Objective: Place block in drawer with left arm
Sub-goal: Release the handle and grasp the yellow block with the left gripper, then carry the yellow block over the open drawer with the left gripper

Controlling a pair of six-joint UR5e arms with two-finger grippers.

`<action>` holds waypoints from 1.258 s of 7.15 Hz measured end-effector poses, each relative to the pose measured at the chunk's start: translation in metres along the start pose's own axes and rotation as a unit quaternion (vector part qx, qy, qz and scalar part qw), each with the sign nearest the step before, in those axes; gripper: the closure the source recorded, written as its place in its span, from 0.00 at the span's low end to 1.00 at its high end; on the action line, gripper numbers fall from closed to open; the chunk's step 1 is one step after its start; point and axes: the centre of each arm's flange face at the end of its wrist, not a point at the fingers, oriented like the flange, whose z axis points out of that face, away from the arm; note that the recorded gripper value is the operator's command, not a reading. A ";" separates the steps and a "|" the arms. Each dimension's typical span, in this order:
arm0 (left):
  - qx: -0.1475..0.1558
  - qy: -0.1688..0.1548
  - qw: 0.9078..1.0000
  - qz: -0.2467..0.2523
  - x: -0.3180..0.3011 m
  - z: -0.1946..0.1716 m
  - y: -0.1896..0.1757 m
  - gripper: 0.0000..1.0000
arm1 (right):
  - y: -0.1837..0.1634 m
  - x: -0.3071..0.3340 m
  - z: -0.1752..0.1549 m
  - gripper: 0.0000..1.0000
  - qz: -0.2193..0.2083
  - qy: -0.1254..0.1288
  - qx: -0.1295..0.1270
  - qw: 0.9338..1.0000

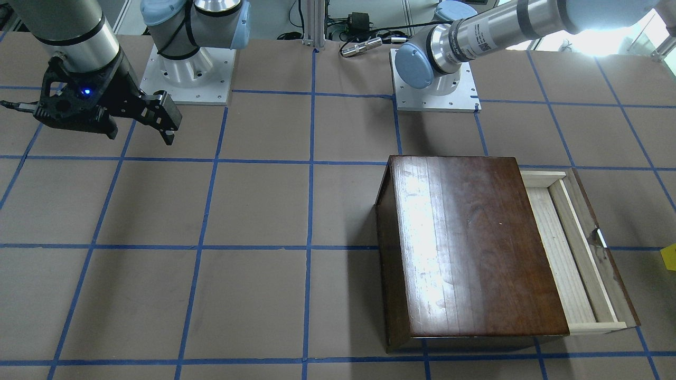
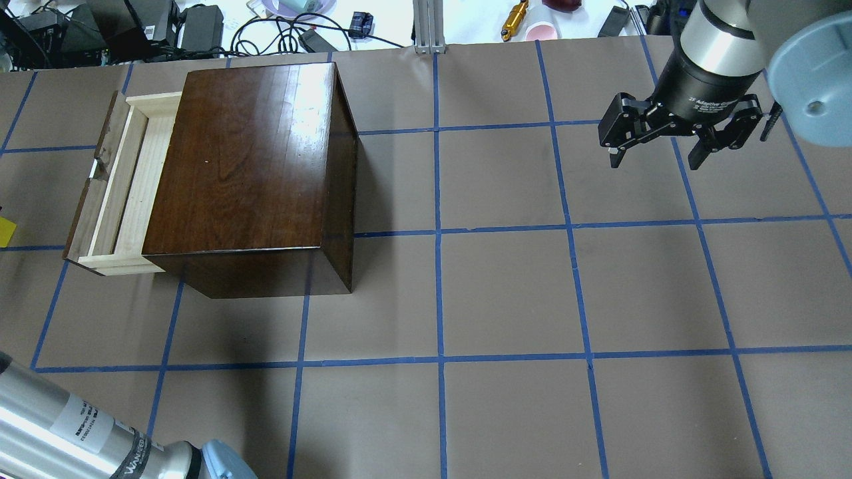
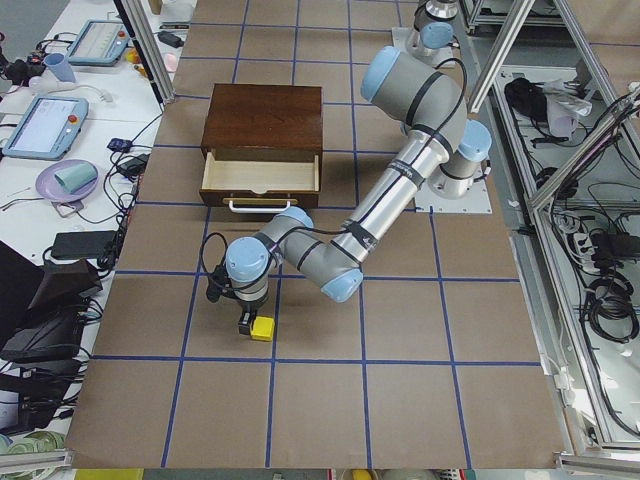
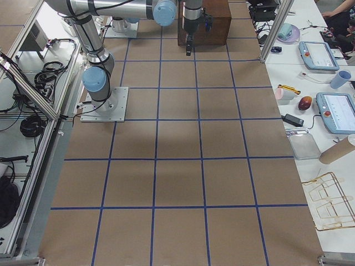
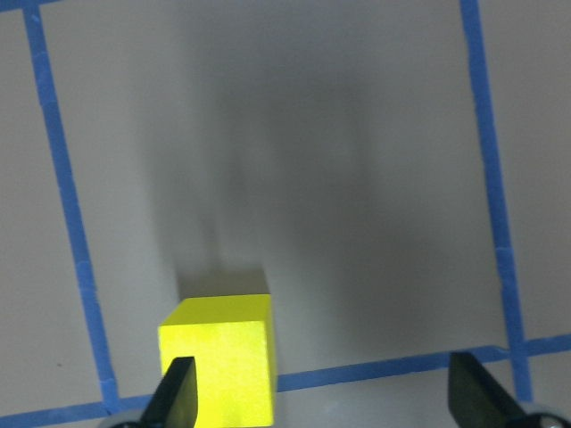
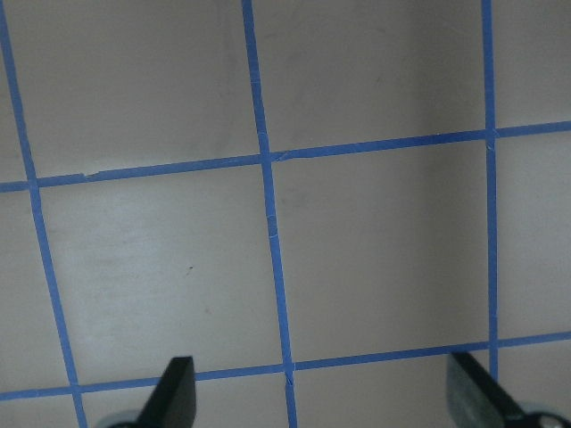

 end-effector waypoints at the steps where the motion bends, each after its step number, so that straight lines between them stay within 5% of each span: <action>1: -0.001 -0.001 1.000 0.009 -0.005 0.012 0.002 0.00 | 0.000 0.000 0.000 0.00 0.000 0.000 0.000 1.000; 3: -0.005 0.008 1.000 0.025 -0.008 0.032 0.007 0.06 | 0.000 0.000 0.000 0.00 0.000 0.000 0.000 1.000; 4: -0.006 0.012 0.999 0.040 -0.008 0.038 0.008 0.19 | 0.000 0.000 0.000 0.00 0.000 0.000 0.000 1.000; 6: -0.007 0.014 0.998 0.054 -0.009 0.043 0.008 0.65 | 0.000 0.000 0.000 0.00 0.000 0.000 0.000 1.000; 7: -0.007 0.014 0.998 0.055 -0.009 0.043 0.008 0.74 | 0.000 0.000 0.000 0.00 0.000 0.000 0.000 1.000; 9: -0.007 0.009 0.998 0.055 -0.010 0.036 0.008 0.74 | 0.000 0.000 0.000 0.00 0.000 0.000 0.000 1.000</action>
